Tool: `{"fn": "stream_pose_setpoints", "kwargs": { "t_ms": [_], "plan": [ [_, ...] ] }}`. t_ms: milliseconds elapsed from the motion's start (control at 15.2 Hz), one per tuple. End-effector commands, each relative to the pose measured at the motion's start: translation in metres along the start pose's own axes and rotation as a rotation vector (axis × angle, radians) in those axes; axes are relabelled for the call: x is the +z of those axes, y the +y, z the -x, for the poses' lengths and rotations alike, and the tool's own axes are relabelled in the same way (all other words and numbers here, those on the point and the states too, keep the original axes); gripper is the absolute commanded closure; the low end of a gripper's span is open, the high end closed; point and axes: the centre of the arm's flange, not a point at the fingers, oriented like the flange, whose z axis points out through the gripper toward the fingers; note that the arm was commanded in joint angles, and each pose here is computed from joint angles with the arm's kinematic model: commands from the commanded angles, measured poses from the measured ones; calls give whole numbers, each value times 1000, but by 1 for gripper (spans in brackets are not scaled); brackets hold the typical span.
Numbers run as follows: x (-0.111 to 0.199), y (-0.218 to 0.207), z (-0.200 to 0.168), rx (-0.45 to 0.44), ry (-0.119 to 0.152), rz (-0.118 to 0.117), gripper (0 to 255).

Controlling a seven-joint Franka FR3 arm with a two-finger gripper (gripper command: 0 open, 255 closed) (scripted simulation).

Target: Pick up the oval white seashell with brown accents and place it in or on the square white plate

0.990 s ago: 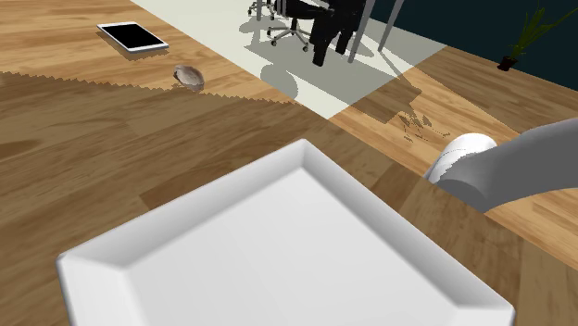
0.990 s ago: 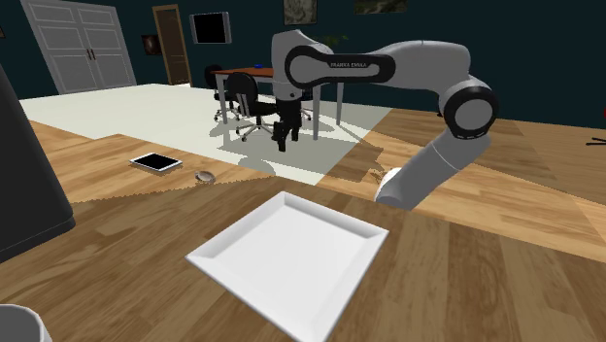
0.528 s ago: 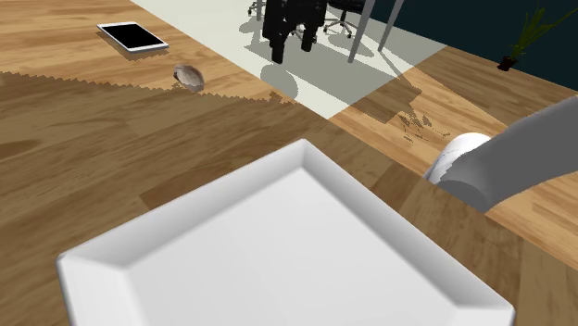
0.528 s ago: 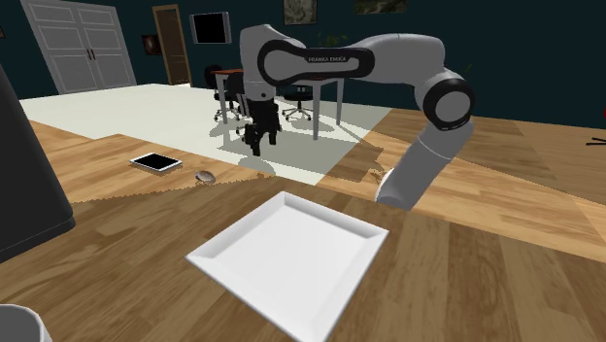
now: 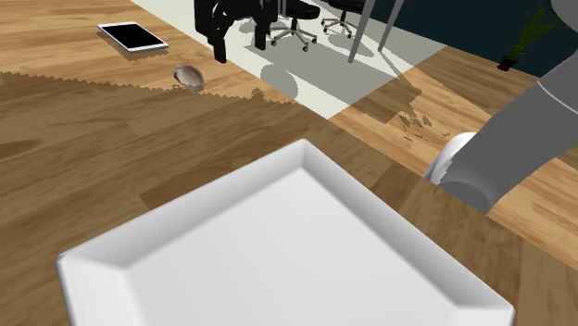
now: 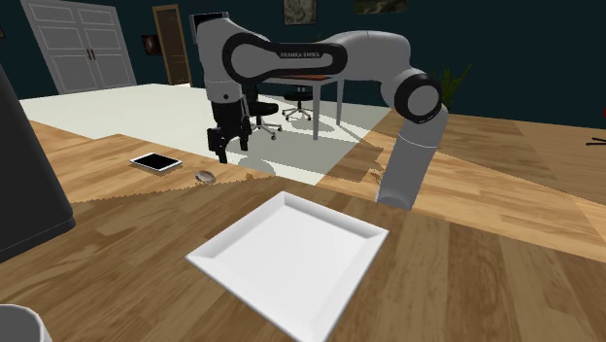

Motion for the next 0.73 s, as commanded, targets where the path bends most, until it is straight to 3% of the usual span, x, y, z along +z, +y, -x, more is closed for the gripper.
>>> {"fn": "stream_pose_setpoints", "kwargs": {
  "t_ms": [0, 330, 660],
  "plan": [
    [-3, -23, -15, 5, -4, -4, 0],
    [-10, -82, -45, 11, -15, -11, 0],
    [11, -85, -46, 12, -15, -11, 0]
  ]
}}
